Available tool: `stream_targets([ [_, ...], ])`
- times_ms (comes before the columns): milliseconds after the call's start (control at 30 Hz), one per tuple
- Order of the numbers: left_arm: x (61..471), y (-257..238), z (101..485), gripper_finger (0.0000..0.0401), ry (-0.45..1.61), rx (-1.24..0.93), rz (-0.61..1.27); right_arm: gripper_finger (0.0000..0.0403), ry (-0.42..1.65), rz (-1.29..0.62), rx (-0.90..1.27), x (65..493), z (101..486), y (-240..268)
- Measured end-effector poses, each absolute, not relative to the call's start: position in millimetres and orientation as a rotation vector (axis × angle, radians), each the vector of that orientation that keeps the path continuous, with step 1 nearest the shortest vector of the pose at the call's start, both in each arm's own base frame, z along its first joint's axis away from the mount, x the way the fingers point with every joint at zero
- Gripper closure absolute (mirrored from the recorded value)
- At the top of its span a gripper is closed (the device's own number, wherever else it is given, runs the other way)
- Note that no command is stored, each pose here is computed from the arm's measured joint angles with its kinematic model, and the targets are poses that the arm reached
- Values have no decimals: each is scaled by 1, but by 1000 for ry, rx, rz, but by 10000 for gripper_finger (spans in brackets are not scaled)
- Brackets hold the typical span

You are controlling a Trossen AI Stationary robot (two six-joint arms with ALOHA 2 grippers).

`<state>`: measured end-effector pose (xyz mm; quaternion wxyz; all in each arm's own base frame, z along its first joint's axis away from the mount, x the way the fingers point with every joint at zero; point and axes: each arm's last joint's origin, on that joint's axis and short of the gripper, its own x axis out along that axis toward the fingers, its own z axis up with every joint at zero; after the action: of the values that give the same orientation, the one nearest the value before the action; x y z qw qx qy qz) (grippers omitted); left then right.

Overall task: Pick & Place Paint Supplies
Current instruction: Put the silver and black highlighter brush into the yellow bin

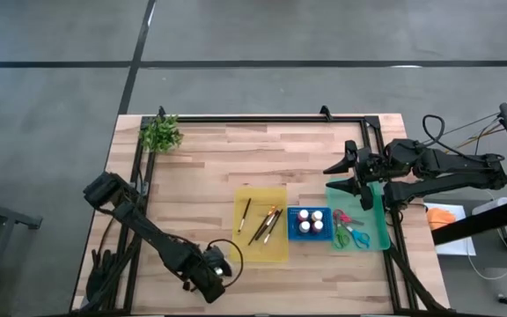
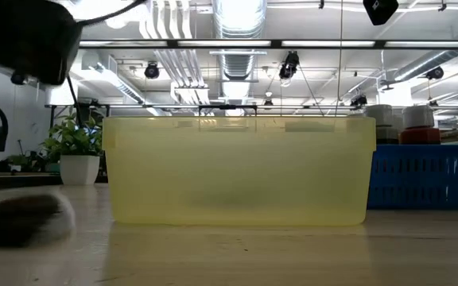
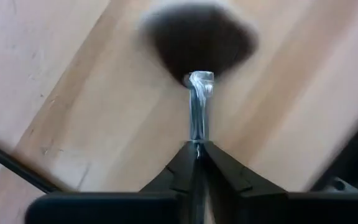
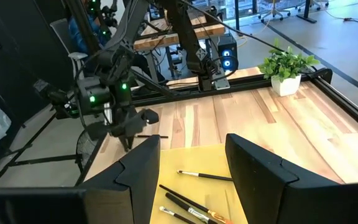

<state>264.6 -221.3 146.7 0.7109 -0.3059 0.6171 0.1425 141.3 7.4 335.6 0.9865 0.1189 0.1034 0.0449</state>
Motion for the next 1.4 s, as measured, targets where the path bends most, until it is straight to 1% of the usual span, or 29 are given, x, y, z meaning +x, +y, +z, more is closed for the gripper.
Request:
stream_targets([
  [200,264,-219,168,398,1291,-669,250,222,208,91,239,141,335,7],
  [433,264,-217,180,394,1211,-661,233,222,208,91,236,141,335,7],
  [600,267,-215,179,392,1164,-620,251,222,208,91,235,141,335,7],
  [700,268,-210,175,379,1159,-607,275,222,208,91,235,141,335,7],
  [933,269,-203,162,304,1155,-561,242,222,209,91,237,141,335,8],
  [1033,269,-203,160,285,1158,-510,194,222,210,90,241,142,335,7],
  [1267,269,-196,155,279,1163,-374,163,222,212,90,240,142,334,8],
  [1400,268,-196,149,278,1160,-339,94,222,216,90,236,142,334,8],
])
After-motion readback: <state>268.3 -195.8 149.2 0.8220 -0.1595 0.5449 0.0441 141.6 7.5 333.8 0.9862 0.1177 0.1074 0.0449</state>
